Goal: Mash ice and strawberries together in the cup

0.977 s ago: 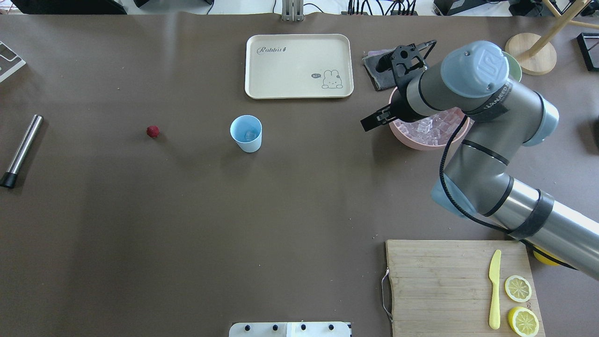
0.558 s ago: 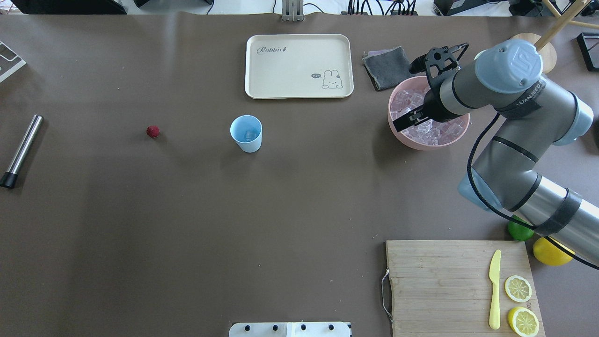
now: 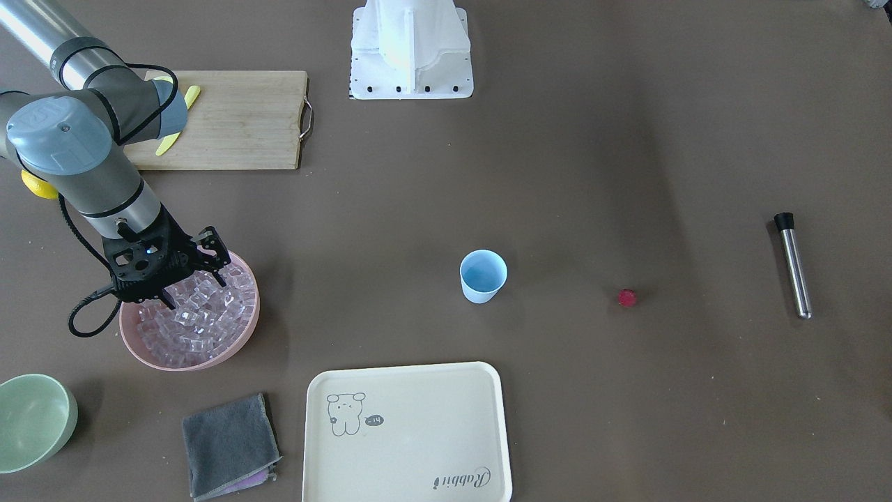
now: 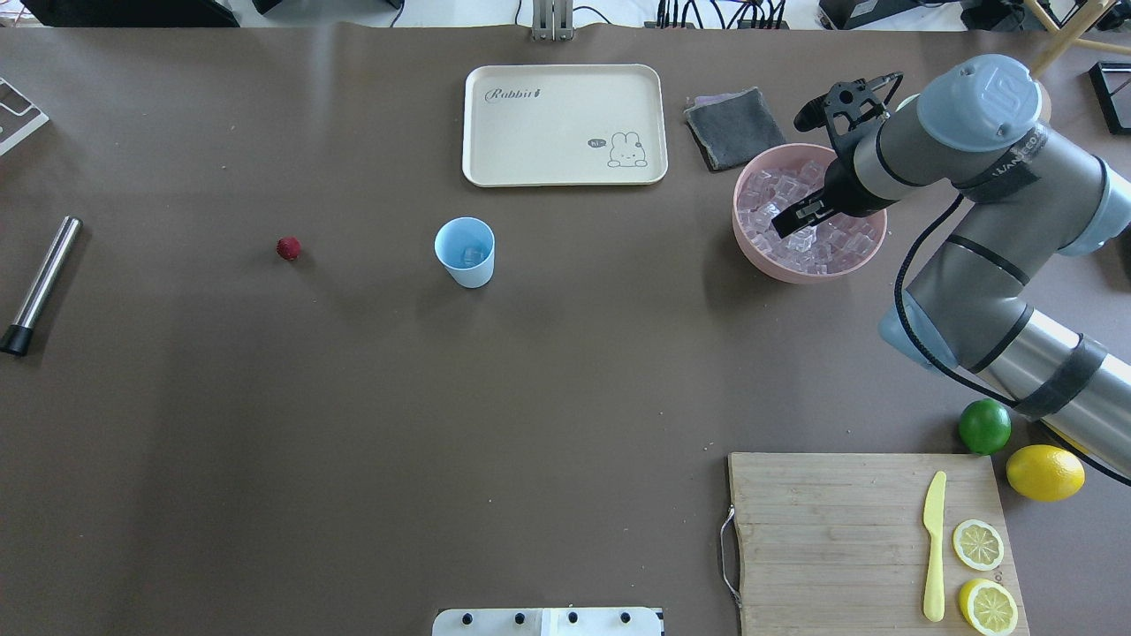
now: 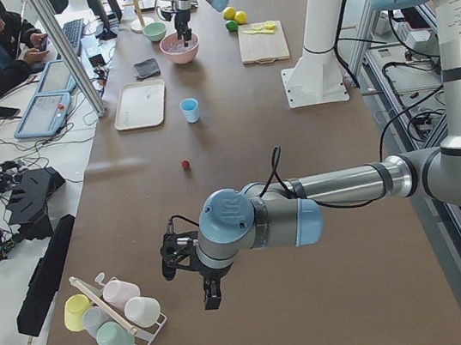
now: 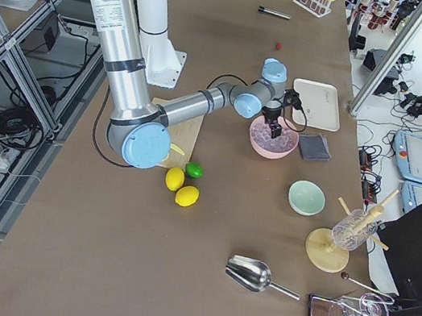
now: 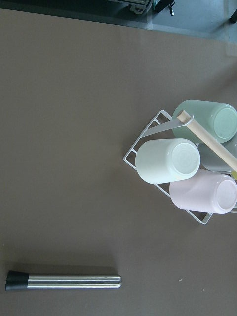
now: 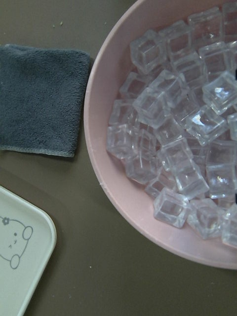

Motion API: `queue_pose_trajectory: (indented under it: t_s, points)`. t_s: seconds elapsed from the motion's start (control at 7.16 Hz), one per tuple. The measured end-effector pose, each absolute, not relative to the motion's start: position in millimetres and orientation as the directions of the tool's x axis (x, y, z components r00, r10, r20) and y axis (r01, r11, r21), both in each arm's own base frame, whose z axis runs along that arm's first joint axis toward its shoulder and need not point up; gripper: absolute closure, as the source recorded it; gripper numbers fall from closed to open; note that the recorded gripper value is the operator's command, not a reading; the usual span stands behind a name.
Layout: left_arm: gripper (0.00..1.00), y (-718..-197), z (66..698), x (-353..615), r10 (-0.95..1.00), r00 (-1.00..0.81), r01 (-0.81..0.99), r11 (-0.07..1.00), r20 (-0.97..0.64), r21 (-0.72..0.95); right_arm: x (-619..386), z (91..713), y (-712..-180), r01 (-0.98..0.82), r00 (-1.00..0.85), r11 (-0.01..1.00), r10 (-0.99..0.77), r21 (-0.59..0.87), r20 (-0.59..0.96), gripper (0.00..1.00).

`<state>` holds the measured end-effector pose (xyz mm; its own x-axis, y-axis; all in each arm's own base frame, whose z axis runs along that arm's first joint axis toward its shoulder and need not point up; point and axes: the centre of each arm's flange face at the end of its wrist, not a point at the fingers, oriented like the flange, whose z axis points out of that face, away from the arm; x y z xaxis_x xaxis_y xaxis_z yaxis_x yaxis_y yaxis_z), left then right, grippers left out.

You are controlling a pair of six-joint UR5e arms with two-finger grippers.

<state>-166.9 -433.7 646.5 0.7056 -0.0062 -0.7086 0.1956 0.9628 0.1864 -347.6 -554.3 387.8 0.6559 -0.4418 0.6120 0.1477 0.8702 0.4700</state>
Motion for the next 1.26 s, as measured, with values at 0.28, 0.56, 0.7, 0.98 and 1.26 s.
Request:
queue_pose_trajectory:
  t_s: [0.28, 0.56, 0.7, 0.98, 1.26]
  points:
    - [0.01, -433.9, 645.0, -166.2, -0.004, 0.699, 0.196, 0.963, -0.716, 0.186, -348.9, 388.5, -556.8, 0.151, 0.65, 0.872, -0.443, 0.466, 0.618, 0.47]
    - [0.01, -434.1, 644.1, -166.0, -0.003, 0.697, 0.196, 0.963, -0.717, 0.187, -351.5, 390.0, -556.1, 0.155, 0.648, 0.874, -0.442, 0.46, 0.621, 0.5]
    - [0.01, -434.1, 643.9, -166.1, -0.002, 0.696, 0.197, 0.962, -0.718, 0.187, -352.5, 391.6, -555.1, 0.158, 0.648, 0.875, -0.441, 0.457, 0.621, 0.5]
    - [0.01, -433.7, 642.9, -166.5, -0.001, 0.697, 0.198, 0.962, -0.717, 0.19, -350.5, 393.5, -551.7, 0.157, 0.647, 0.878, -0.437, 0.452, 0.624, 0.5]
    - [0.01, -433.6, 640.6, -166.3, 0.002, 0.695, 0.198, 0.961, -0.719, 0.194, -350.4, 395.8, -549.4, 0.156, 0.648, 0.881, -0.432, 0.446, 0.627, 0.67]
